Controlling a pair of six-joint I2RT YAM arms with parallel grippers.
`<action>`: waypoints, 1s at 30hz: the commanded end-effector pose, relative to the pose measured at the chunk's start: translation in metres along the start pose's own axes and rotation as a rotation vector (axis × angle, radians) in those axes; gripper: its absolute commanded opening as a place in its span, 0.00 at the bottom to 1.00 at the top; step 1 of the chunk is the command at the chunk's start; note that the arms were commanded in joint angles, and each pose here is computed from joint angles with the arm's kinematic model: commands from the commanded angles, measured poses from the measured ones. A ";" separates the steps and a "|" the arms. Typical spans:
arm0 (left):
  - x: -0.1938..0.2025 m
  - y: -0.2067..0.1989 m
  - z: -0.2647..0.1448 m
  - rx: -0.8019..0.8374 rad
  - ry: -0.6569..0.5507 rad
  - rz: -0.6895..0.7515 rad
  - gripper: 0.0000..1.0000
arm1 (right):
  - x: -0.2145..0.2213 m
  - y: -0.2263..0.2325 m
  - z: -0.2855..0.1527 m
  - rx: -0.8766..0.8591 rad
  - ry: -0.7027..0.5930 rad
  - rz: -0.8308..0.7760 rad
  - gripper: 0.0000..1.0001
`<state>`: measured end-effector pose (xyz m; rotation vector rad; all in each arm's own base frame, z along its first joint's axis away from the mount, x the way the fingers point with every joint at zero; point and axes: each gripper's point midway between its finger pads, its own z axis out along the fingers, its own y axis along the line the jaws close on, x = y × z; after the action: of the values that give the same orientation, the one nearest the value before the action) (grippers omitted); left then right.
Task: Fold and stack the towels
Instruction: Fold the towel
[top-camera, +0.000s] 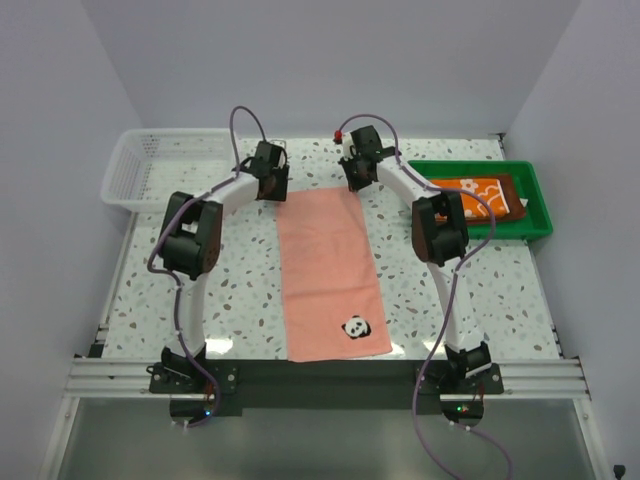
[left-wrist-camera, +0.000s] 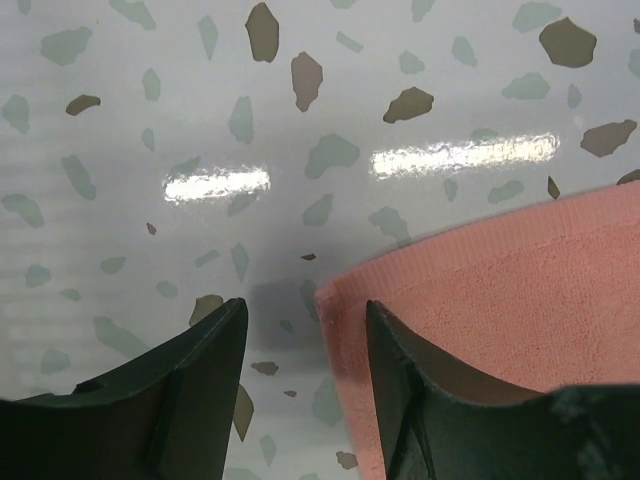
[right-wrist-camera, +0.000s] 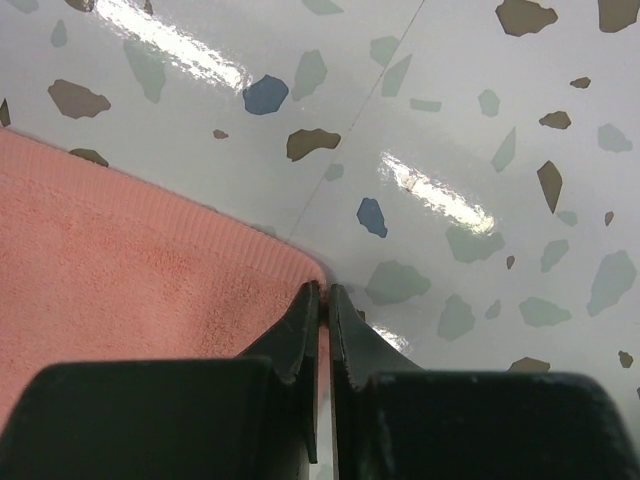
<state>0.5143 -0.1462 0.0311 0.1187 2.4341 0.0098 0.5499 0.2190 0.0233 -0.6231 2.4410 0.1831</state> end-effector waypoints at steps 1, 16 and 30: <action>-0.030 -0.002 0.001 0.031 -0.080 -0.077 0.55 | 0.031 -0.007 -0.001 0.038 0.098 -0.023 0.00; 0.034 -0.019 0.021 0.018 0.150 -0.025 0.45 | 0.031 -0.009 -0.015 0.050 0.095 -0.036 0.00; -0.027 -0.012 0.013 0.010 0.012 0.070 0.00 | -0.020 -0.035 -0.037 0.155 -0.049 -0.011 0.00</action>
<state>0.5279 -0.1712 0.0252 0.1452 2.4711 -0.0383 0.5458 0.2066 0.0260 -0.6254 2.4353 0.0991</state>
